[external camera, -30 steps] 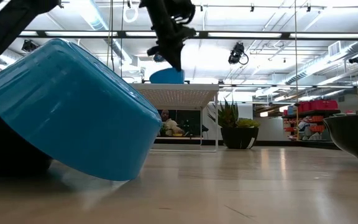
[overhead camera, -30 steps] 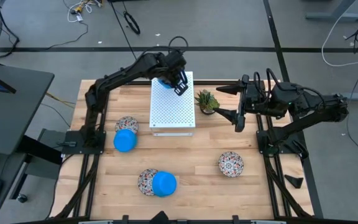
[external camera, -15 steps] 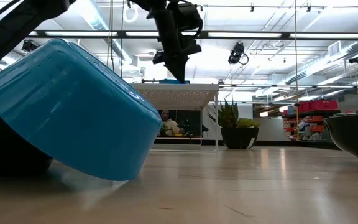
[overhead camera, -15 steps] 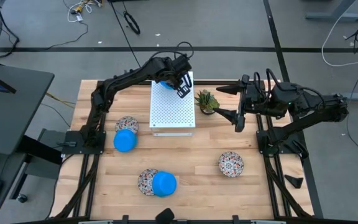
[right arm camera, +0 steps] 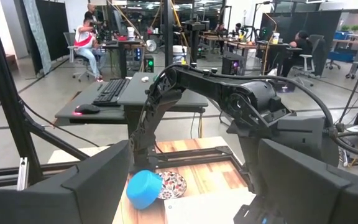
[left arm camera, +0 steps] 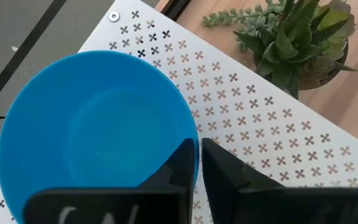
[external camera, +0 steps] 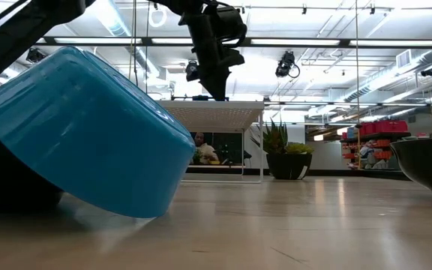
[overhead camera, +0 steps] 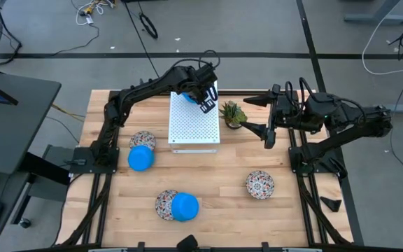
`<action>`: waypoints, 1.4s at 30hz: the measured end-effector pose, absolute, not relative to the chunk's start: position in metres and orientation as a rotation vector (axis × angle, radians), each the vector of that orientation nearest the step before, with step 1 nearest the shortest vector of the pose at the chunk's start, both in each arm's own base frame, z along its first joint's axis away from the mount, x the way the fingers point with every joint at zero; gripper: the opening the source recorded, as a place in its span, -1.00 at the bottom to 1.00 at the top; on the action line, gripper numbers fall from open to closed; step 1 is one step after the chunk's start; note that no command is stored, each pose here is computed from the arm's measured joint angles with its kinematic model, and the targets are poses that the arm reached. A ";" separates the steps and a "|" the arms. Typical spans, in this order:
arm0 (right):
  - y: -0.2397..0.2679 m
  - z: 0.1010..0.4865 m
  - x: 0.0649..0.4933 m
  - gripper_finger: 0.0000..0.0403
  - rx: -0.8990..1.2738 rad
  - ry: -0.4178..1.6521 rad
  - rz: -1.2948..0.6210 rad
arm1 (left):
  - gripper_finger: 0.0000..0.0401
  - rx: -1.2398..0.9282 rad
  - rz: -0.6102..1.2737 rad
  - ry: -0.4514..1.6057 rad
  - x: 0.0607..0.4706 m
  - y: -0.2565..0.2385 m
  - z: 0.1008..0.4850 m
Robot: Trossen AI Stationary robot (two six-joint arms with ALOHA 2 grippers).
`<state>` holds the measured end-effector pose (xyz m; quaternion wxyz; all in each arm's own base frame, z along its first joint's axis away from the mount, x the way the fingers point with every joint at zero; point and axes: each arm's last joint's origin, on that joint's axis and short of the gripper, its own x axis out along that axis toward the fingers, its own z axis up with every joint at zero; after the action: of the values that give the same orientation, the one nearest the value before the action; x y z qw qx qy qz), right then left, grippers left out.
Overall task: Pick & Place Mini bowls
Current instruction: Put the bottom right blue bowl on the shelf, then stack the top blue bowl on top of the blue bowl on the shelf
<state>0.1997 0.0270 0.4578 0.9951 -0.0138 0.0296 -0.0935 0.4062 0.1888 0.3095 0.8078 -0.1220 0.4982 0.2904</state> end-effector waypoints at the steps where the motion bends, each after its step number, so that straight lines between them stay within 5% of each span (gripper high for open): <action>1: 0.027 0.458 0.200 0.76 -0.028 0.060 -0.187 | -0.81 -0.262 0.621 1.066 0.406 0.189 0.309; 19: 0.027 0.456 0.200 0.76 -0.032 0.074 -0.188 | 0.04 -0.315 0.560 1.068 0.405 0.189 0.309; 31: 0.027 0.455 0.200 0.76 -0.067 0.086 -0.186 | 0.12 -0.308 0.532 1.020 0.393 0.184 0.334; 42: 0.027 0.453 0.199 0.76 -0.077 0.113 -0.185 | 0.12 -0.316 0.203 1.115 0.358 0.164 0.370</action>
<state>0.1995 0.0269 0.4529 0.9934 -0.0386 0.0561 -0.0925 0.3581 0.1644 0.3704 0.8318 -0.1491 0.5260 0.0958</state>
